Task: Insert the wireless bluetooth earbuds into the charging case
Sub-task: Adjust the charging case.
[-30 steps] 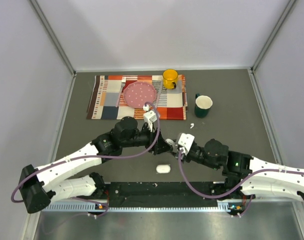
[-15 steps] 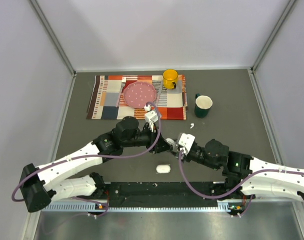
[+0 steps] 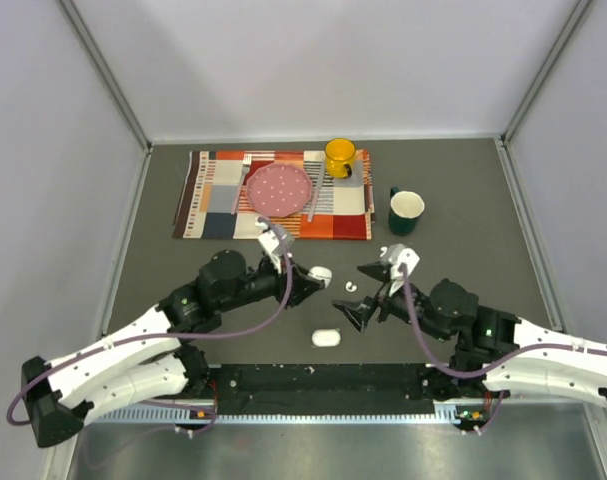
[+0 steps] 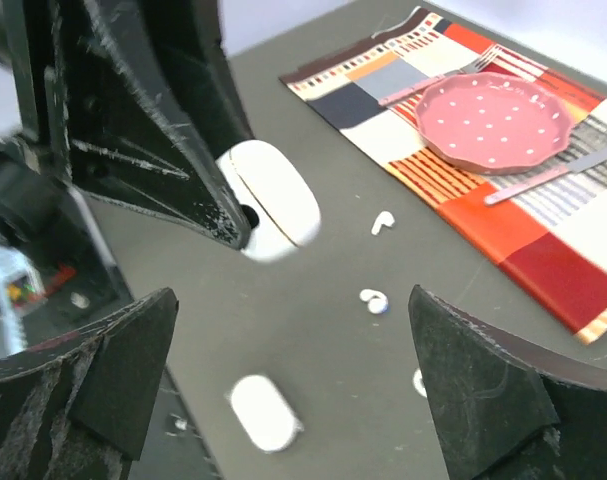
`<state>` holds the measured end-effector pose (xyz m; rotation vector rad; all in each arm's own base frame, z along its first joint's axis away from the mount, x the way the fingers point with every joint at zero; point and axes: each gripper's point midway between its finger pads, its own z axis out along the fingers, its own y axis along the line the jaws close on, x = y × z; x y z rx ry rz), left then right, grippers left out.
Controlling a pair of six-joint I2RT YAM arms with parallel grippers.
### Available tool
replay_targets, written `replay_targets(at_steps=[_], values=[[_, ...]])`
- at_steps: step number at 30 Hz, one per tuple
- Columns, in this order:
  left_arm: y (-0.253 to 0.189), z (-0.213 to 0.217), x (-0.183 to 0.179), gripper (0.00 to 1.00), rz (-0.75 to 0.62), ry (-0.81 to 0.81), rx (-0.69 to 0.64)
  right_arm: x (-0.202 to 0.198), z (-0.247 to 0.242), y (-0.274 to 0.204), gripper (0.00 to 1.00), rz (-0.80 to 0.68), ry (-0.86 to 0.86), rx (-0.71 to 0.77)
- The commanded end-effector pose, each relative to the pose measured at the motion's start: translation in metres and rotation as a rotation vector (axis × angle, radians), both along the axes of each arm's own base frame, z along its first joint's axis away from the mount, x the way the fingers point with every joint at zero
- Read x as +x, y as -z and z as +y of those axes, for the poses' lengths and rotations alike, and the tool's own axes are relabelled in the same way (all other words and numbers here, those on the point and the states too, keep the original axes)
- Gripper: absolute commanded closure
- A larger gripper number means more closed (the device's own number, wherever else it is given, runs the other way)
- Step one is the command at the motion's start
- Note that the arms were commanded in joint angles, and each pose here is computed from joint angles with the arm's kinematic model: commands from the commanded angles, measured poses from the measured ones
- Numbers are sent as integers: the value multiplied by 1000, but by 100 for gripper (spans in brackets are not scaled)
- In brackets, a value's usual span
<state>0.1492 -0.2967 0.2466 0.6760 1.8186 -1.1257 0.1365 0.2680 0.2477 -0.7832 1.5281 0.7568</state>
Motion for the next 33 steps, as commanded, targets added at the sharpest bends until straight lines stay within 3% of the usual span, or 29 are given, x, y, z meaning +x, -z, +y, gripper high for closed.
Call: replay_targets(at_steps=[1,10,14,22,33], values=[[-28,23,13,100,-272,-92,-100,-7,-6,-44,1,189,51,297],[-72,53,-6,100,-653,-96,-292,-2,-12,-78,1,475,134,488],[-89,61,-7,100,-781,-111,-286,12,-10,-96,1,613,123,576],[-111,54,-1,100,-852,-119,-306,23,27,-117,1,734,-66,513],[-119,46,6,100,-882,-134,-327,24,63,-108,1,1013,-205,683]])
